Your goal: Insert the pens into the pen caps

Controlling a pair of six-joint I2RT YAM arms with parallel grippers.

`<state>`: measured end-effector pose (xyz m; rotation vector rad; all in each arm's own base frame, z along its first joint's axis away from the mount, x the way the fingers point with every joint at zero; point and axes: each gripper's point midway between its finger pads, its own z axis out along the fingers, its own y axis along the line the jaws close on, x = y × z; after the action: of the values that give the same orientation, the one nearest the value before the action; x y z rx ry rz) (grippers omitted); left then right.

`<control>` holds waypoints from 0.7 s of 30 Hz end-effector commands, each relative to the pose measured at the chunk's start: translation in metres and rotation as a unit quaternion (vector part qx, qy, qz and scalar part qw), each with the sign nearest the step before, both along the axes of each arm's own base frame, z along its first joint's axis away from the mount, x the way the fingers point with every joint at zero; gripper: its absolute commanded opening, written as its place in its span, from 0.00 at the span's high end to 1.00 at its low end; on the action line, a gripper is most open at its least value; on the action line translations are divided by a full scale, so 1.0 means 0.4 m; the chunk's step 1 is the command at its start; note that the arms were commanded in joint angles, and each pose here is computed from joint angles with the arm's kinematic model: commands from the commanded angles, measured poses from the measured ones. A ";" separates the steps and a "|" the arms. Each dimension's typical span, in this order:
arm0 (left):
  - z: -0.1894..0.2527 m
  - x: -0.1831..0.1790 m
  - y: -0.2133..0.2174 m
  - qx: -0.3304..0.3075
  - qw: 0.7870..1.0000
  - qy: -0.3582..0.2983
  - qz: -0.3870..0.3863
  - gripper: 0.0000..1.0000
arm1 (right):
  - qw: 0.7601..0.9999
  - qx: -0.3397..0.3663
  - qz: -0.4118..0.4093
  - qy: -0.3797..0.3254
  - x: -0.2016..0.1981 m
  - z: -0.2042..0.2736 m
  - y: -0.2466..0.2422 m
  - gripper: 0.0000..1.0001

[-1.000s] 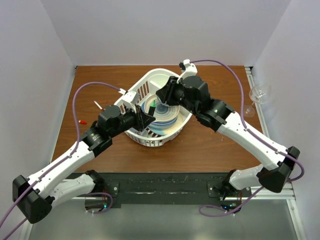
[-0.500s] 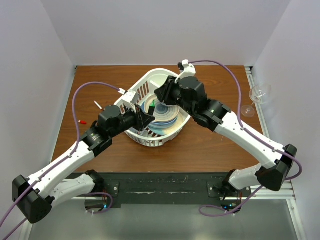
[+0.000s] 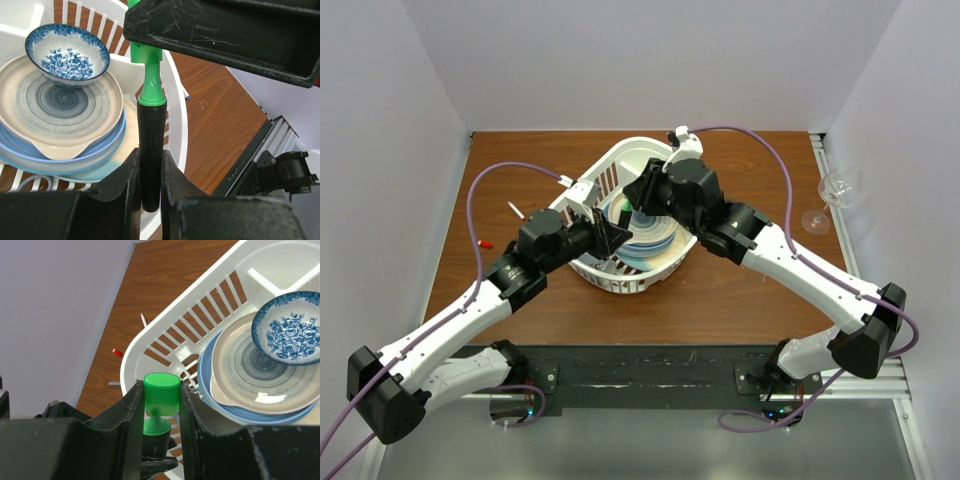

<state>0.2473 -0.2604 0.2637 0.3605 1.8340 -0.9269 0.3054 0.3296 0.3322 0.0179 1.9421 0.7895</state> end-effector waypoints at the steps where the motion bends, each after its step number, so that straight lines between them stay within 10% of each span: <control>1: 0.068 0.012 -0.011 -0.029 0.999 -0.035 0.001 1.00 | 1.000 0.024 -0.002 0.005 -0.022 -0.003 0.002 1.00; 21: 0.117 0.043 0.008 -0.060 0.996 -0.056 0.045 1.00 | 0.998 0.027 0.039 0.049 -0.173 -0.097 0.062 1.00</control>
<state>0.2409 -0.2631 0.2489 0.3628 1.8970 -0.9267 0.2779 0.3323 0.3063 0.1314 1.9222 0.7768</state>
